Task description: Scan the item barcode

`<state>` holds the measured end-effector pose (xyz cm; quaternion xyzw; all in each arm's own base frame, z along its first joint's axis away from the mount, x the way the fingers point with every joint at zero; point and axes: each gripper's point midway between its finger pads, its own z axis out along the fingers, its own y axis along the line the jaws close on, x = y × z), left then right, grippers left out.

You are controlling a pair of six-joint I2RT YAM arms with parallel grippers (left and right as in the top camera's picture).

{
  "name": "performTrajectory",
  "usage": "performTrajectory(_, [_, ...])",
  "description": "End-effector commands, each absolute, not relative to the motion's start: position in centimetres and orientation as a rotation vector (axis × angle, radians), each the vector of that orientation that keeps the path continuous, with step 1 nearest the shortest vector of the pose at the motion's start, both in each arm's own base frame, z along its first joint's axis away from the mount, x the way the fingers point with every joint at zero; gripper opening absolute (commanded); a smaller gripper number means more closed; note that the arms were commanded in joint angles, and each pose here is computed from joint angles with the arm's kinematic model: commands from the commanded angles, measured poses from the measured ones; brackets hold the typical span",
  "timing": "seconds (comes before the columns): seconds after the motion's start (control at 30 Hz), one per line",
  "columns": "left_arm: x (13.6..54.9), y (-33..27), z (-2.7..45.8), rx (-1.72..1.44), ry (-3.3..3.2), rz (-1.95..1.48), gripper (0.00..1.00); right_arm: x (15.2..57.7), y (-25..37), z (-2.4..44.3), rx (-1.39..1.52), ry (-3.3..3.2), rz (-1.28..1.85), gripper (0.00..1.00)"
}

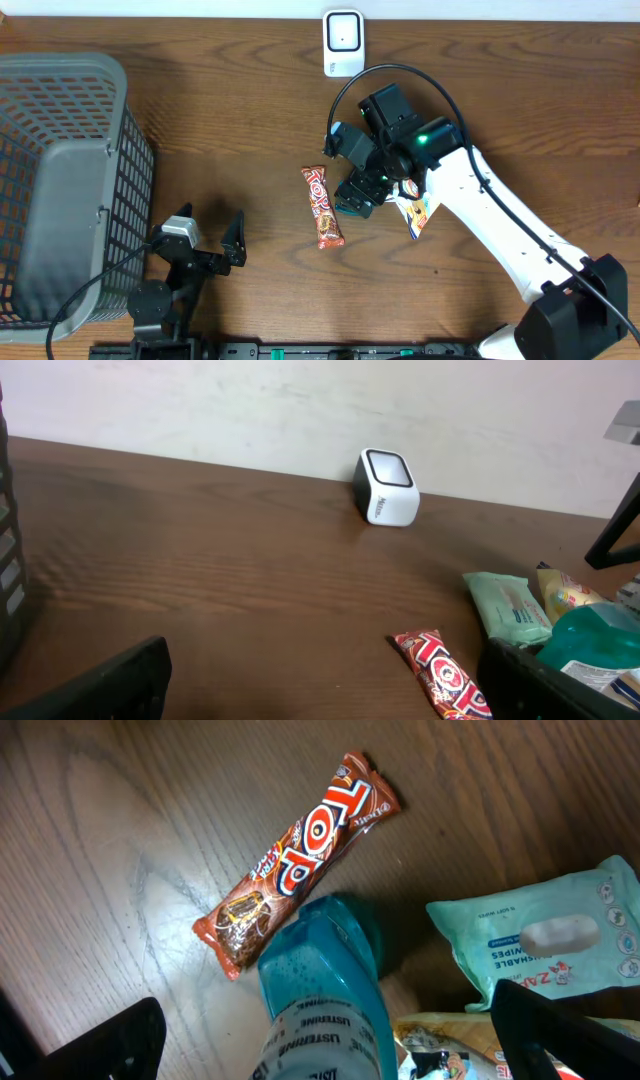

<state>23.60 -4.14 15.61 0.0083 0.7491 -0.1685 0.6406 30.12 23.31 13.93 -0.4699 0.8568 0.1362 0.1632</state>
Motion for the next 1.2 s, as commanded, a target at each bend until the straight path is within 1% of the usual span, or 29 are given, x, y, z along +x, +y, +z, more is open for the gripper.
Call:
performTrajectory(0.0, [23.5,-4.3,14.3,0.007,1.748,-0.400,0.98,29.6,23.7,13.5,-1.369,2.421,0.405,0.99])
performTrajectory(0.57, [23.5,-4.3,14.3,0.007,1.748,-0.400,0.98,29.8,24.3,10.8,-1.369,2.374,0.405,0.99])
performTrajectory(0.77, [23.5,-4.3,14.3,0.007,1.748,-0.400,0.98,30.7,23.5,10.3,-1.349,2.376,0.319,0.99])
performTrajectory(1.17, [23.5,-4.3,14.3,0.007,1.748,-0.400,0.98,30.6,23.1,9.3,-1.348,2.385,0.295,0.99])
